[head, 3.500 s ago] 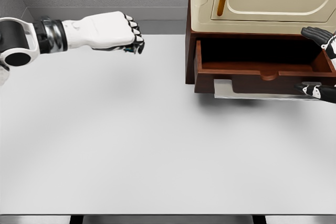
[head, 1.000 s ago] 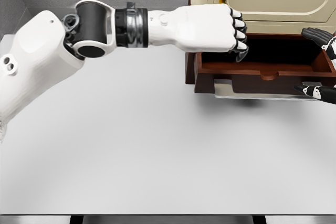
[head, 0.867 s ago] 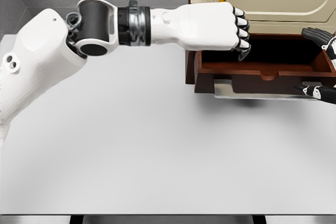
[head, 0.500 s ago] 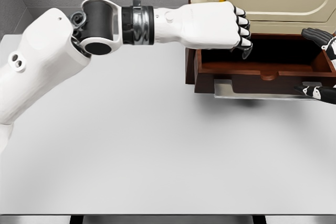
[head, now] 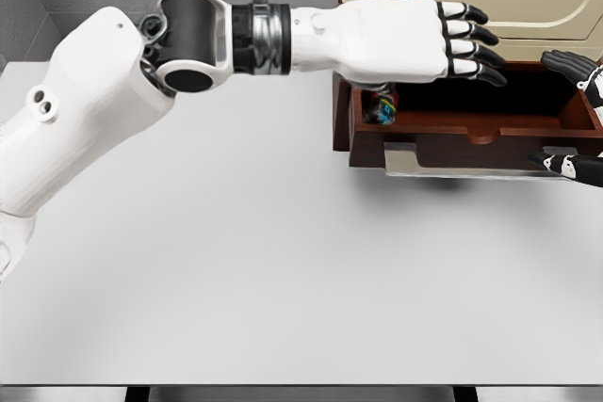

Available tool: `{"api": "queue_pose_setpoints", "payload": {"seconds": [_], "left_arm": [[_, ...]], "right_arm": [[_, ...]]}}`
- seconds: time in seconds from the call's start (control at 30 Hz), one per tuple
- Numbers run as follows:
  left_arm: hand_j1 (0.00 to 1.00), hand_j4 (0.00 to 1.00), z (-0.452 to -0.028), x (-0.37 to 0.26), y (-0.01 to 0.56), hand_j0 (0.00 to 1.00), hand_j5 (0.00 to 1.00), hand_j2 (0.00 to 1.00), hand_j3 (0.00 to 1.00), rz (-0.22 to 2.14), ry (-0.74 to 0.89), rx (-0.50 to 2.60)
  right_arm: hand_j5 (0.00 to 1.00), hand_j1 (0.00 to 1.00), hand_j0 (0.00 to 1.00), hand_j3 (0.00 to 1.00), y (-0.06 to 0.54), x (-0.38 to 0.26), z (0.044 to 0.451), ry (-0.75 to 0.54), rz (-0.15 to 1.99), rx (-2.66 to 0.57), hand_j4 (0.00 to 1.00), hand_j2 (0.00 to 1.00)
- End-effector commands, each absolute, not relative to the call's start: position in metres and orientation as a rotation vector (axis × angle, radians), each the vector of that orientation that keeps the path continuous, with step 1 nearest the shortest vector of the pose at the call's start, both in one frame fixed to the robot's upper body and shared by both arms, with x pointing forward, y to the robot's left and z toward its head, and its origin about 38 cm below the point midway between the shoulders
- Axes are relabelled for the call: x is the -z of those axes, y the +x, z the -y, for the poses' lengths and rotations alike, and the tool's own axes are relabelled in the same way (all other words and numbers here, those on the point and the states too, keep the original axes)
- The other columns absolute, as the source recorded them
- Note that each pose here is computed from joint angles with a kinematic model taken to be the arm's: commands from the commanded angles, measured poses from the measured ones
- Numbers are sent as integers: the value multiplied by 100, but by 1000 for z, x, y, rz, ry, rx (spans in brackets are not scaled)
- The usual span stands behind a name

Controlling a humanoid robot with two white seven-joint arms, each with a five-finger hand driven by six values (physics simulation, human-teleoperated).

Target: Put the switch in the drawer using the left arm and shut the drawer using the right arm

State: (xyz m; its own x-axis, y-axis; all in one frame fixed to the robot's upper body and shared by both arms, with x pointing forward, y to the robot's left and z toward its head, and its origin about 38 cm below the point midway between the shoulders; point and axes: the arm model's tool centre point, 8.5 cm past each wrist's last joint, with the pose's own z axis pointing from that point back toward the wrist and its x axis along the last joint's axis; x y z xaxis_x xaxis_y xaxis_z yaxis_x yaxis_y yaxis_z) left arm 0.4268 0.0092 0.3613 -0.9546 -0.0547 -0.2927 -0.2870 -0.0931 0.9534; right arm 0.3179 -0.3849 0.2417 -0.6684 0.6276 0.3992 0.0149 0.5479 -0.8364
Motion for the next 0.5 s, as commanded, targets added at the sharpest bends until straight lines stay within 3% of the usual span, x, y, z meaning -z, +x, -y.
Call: {"api": "queue_pose_setpoints", "payload": {"seconds": [0.0,0.23,0.47], "left_arm": [[100,100,-4,-362,426,100,100,100,100,-2015,-366,-2170],[100,100,-5,-363,423,100,100,100,100,-2021,-350,-2160],[100,100,-36,-369,402,100,100,100,100,-2014,-325,-2132]], "right_arm": [[100,100,100,100,318,-242,385,-513,2082,-1110,100,100],[100,100,100,100,318,-242,385,-512,2081,-1110,100,100],[100,100,100,100,313,-236,390,-499,2060,-1091,100,100]]}}
